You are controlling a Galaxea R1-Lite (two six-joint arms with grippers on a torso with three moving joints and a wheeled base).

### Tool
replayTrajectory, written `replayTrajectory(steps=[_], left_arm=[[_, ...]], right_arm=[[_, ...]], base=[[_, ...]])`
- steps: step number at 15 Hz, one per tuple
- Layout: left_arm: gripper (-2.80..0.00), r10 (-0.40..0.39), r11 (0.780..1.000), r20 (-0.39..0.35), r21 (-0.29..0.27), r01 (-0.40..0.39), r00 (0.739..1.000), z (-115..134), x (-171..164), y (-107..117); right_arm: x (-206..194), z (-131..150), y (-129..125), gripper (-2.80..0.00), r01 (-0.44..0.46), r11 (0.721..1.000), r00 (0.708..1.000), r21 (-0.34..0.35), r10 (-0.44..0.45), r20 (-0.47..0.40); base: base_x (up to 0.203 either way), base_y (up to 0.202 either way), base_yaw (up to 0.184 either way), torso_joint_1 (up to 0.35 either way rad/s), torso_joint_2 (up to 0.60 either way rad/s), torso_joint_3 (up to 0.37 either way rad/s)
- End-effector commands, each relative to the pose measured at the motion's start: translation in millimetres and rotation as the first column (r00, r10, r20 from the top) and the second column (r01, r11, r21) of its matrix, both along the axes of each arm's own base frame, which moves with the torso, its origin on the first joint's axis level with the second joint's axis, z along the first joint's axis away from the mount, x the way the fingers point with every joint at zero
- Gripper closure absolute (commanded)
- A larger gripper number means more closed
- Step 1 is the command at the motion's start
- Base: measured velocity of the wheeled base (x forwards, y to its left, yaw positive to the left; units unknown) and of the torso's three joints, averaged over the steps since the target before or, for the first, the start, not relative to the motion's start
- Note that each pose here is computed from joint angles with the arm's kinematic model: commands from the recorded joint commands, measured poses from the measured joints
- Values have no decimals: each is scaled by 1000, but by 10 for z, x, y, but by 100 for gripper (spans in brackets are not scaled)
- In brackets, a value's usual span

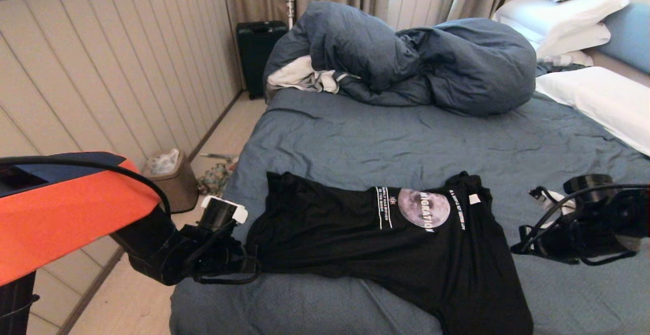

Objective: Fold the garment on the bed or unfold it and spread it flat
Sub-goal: Unford the black T-shirt

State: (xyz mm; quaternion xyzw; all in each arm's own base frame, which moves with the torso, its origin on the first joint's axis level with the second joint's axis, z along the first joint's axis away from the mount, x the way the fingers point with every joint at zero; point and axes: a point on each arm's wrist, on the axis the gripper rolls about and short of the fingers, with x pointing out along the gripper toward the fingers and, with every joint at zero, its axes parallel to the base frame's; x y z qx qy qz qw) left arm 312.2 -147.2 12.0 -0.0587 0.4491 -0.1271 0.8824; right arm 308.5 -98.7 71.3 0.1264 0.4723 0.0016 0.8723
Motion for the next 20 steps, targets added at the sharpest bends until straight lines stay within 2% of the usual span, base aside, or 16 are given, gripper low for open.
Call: replayTrajectory(steps=[1, 3, 4, 5, 9, 12, 15, 19, 20], left_arm=[[0, 3, 1000, 6, -5, -3, 1000, 28, -12, 10], [0, 3, 1000, 5, -4, -3, 1000, 27, -19, 14], [0, 5, 1000, 6, -5, -5, 1000, 32, -19, 14], [0, 5, 1000, 8, -5, -5, 1000, 36, -21, 15], [0, 5, 1000, 2, -3, -5, 1000, 20, -41, 24], [0, 6, 1000, 5, 0, -6, 1000, 16, -38, 24], [0, 19, 1000, 7, 19, -19, 1000, -9, -29, 25], [0, 19, 1000, 10, 18, -19, 1000, 1, -29, 25], [0, 19, 1000, 12, 17, -19, 1000, 6, -29, 25]], right_arm=[[-19, -45, 67, 0, -12, 1000, 1000, -14, 12, -2], [-64, -46, 96, 0, -22, 999, 1000, -30, 23, 14], [-76, -93, 127, 0, -43, 998, 999, -34, 43, -4], [-73, -155, 153, -280, -60, 997, 998, -42, 59, -24], [-26, -325, 169, -280, -95, 993, 994, -67, 91, -64], [0, -365, 160, -280, -95, 993, 994, -70, 91, -56], [16, -446, 162, -280, -90, 993, 993, -82, 83, -84], [26, -545, 275, -280, -125, 989, 986, -77, 115, -118], [31, -577, 319, 0, -139, 988, 983, -73, 129, -128]], base=[[0, 0, 0, 0, 0, 0], [0, 0, 0, 0, 0, 0], [0, 0, 0, 0, 0, 0], [0, 0, 0, 0, 0, 0], [0, 0, 0, 0, 0, 0], [0, 0, 0, 0, 0, 0], [0, 0, 0, 0, 0, 0], [0, 0, 0, 0, 0, 0], [0, 0, 0, 0, 0, 0]])
